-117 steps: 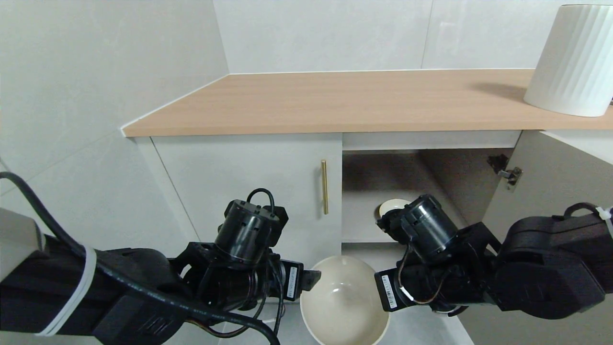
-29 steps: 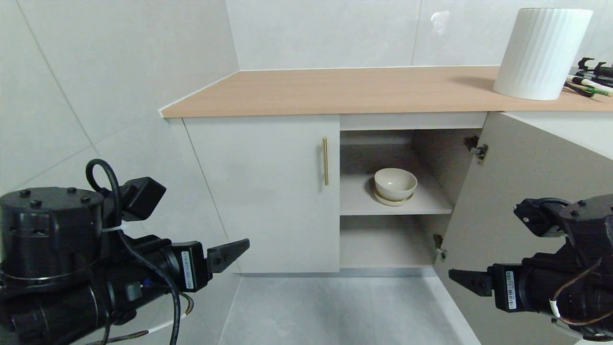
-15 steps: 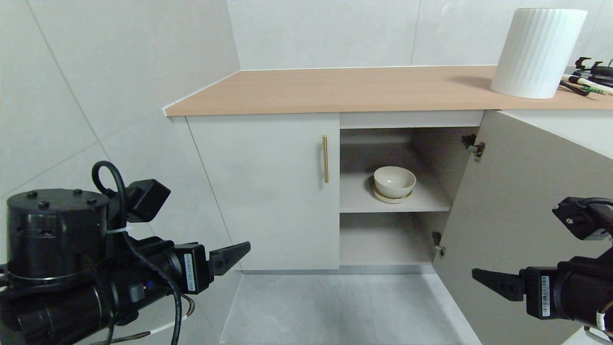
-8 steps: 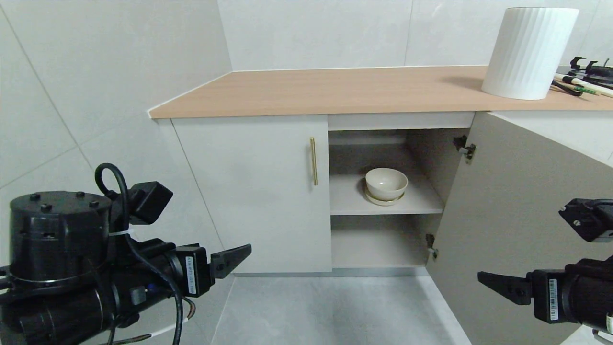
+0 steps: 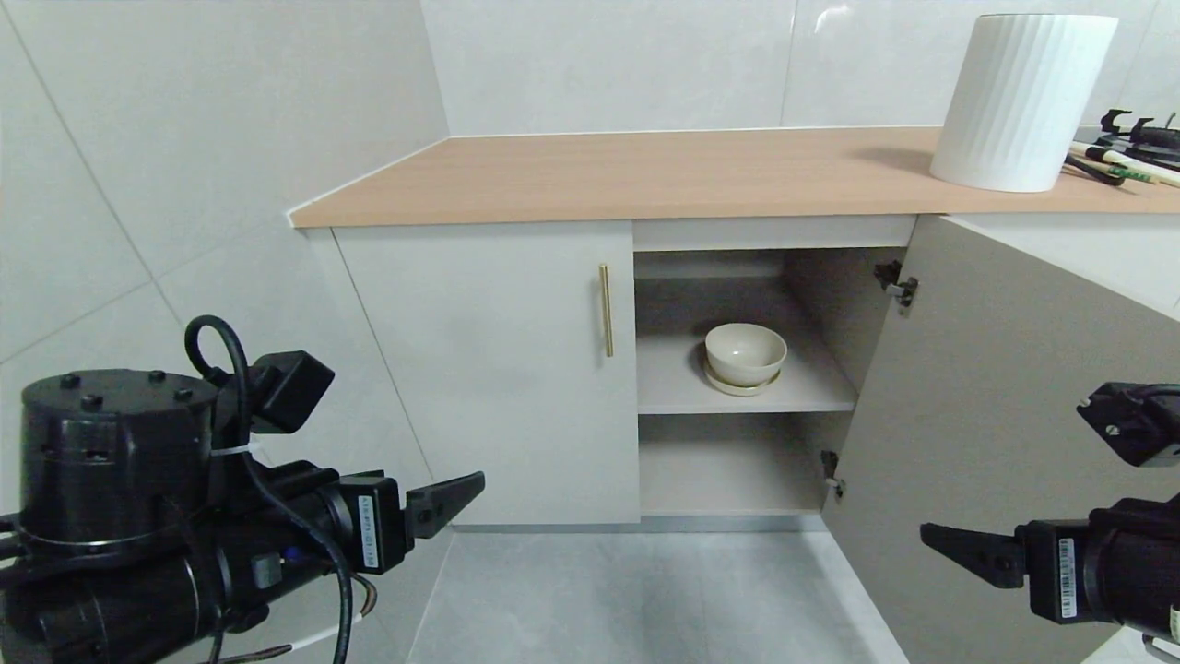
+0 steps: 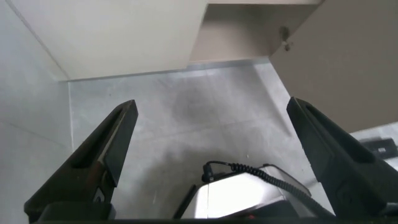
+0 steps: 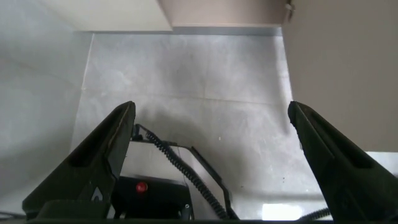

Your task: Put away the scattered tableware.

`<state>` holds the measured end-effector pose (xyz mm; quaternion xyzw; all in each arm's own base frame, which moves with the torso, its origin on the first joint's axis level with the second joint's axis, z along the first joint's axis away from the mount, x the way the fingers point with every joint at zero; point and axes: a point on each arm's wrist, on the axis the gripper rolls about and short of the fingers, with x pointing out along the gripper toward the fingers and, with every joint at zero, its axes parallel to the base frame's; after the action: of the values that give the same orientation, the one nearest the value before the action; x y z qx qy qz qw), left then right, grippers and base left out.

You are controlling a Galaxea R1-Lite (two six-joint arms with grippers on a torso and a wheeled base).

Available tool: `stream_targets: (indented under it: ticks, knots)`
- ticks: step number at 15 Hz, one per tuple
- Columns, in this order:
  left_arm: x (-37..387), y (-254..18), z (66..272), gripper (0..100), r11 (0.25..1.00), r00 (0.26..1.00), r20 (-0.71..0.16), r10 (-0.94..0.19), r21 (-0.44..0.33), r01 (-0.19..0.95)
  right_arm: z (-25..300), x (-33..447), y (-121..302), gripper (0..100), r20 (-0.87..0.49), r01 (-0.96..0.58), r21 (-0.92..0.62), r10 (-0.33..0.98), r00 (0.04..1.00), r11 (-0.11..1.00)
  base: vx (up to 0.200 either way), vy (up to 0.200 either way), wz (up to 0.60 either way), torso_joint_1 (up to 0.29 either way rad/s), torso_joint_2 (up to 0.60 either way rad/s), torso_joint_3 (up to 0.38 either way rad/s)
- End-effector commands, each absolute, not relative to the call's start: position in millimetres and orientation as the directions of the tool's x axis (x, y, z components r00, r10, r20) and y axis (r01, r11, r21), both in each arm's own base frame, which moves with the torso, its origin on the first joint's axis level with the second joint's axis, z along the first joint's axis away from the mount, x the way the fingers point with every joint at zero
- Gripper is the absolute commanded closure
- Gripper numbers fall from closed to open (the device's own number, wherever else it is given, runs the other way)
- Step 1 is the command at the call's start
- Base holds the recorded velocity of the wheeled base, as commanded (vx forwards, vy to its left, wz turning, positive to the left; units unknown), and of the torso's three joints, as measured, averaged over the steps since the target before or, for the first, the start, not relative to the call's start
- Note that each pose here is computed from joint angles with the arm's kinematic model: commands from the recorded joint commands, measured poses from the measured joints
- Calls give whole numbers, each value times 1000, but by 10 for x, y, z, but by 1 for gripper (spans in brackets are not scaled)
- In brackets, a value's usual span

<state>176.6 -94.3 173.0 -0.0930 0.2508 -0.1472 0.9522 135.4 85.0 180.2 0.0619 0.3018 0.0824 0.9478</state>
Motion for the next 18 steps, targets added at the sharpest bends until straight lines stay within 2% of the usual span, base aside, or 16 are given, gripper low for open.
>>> stream_targets:
  ticks: [1, 5, 8, 11, 13, 15, 18]
  knots:
    - [1771, -945, 1730, 0, 940, 831, -451, -326, -251, 233, 1799, 1359, 855, 0, -563, -119, 166, 194, 803, 979, 0, -200, 0, 2, 2, 2]
    - [1769, -944, 1733, 0, 939, 832, -449, -327, -252, 233, 1794, 1323, 827, 0, -585, -116, 151, 183, 790, 982, 0, -200, 0, 4, 6, 2]
    - [1769, -944, 1726, 0, 940, 830, -452, -326, -251, 232, 1824, 1247, 706, 0, -653, -109, 63, 124, 747, 992, 0, -200, 0, 4, 2, 1]
    - [1768, -943, 1722, 0, 940, 830, -453, -326, -249, 233, 1910, 1096, 616, 0, -710, -165, 58, 157, 687, 985, 0, -200, 0, 4, 4, 5]
    - [1768, -943, 1722, 0, 940, 830, -453, -326, -249, 233, 1990, 977, 553, 0, -738, -207, 57, 180, 650, 977, 0, 0, 0, 0, 0, 0]
    - [1765, -942, 1725, 0, 940, 830, -452, -326, -249, 233, 2069, 875, 473, 0, -771, -195, 27, 144, 620, 980, 0, 0, 0, 0, 0, 0]
    - [1768, -943, 1722, 0, 940, 830, -453, -326, -250, 232, 2083, 929, 314, 0, -775, -65, -79, -21, 631, 995, 0, 0, 0, 0, 0, 0]
